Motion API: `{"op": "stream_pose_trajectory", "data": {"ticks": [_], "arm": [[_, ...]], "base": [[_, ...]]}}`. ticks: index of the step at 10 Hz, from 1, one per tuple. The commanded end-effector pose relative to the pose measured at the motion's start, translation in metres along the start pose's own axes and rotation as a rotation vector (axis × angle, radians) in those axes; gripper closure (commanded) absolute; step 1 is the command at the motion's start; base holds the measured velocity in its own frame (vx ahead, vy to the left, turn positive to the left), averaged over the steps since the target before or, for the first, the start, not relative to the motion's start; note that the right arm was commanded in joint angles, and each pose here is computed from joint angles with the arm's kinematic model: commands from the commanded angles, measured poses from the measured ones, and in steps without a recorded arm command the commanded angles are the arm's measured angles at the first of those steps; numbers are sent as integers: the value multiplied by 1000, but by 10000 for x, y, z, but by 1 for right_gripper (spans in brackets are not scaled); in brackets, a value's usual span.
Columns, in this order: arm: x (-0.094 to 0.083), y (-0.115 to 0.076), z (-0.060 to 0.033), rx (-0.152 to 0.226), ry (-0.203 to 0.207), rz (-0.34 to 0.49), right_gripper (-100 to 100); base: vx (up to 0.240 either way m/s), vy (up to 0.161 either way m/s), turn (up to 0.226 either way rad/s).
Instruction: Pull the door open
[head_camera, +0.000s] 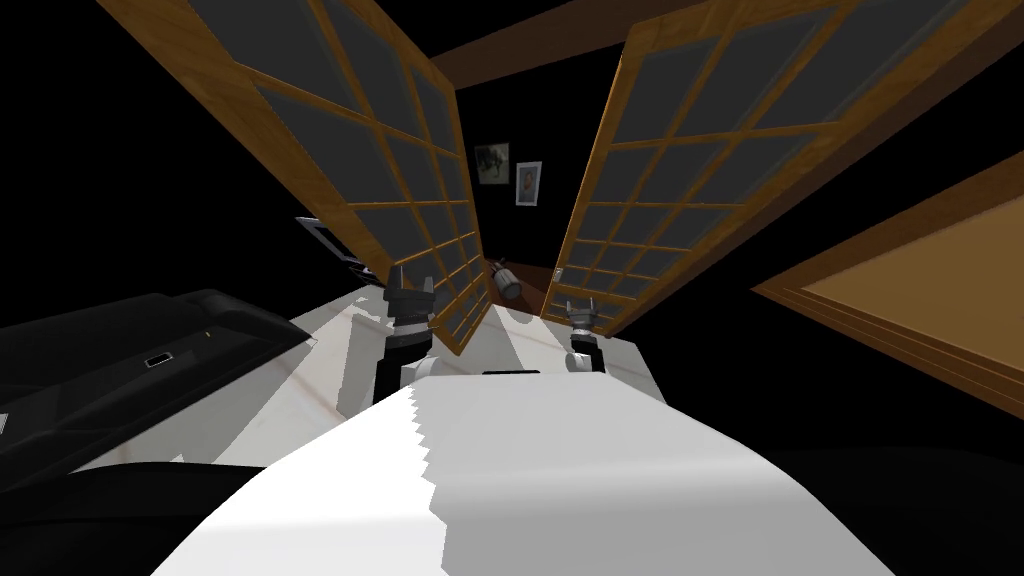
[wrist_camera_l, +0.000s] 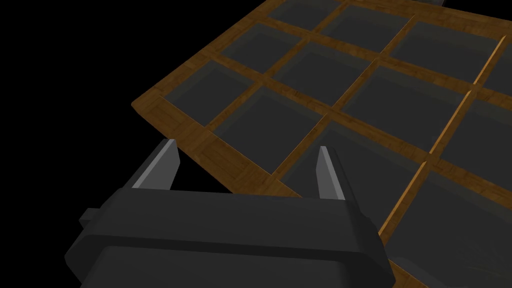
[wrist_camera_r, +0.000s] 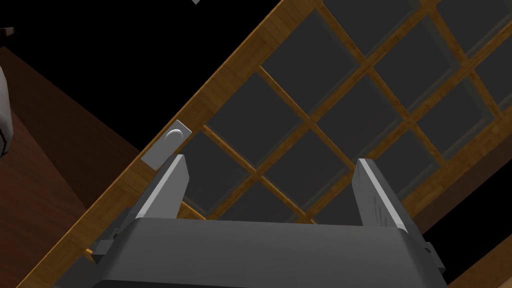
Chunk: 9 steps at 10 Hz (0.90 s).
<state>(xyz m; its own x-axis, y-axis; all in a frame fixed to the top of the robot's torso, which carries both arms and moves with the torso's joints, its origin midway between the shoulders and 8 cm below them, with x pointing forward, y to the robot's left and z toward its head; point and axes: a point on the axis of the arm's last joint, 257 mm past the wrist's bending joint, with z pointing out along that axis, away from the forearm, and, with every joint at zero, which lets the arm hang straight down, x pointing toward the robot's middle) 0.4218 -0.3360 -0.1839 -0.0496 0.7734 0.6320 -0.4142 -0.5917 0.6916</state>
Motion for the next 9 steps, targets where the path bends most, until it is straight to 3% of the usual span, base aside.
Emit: {"op": "stream_pose_trajectory", "data": {"ticks": [1, 9], "arm": [[-103, -63, -32, 2, -21, 48, -100], [-666, -330, -140, -8, -139, 266, -100]], "base": [[94, -50, 80], [91, -47, 96]]}}
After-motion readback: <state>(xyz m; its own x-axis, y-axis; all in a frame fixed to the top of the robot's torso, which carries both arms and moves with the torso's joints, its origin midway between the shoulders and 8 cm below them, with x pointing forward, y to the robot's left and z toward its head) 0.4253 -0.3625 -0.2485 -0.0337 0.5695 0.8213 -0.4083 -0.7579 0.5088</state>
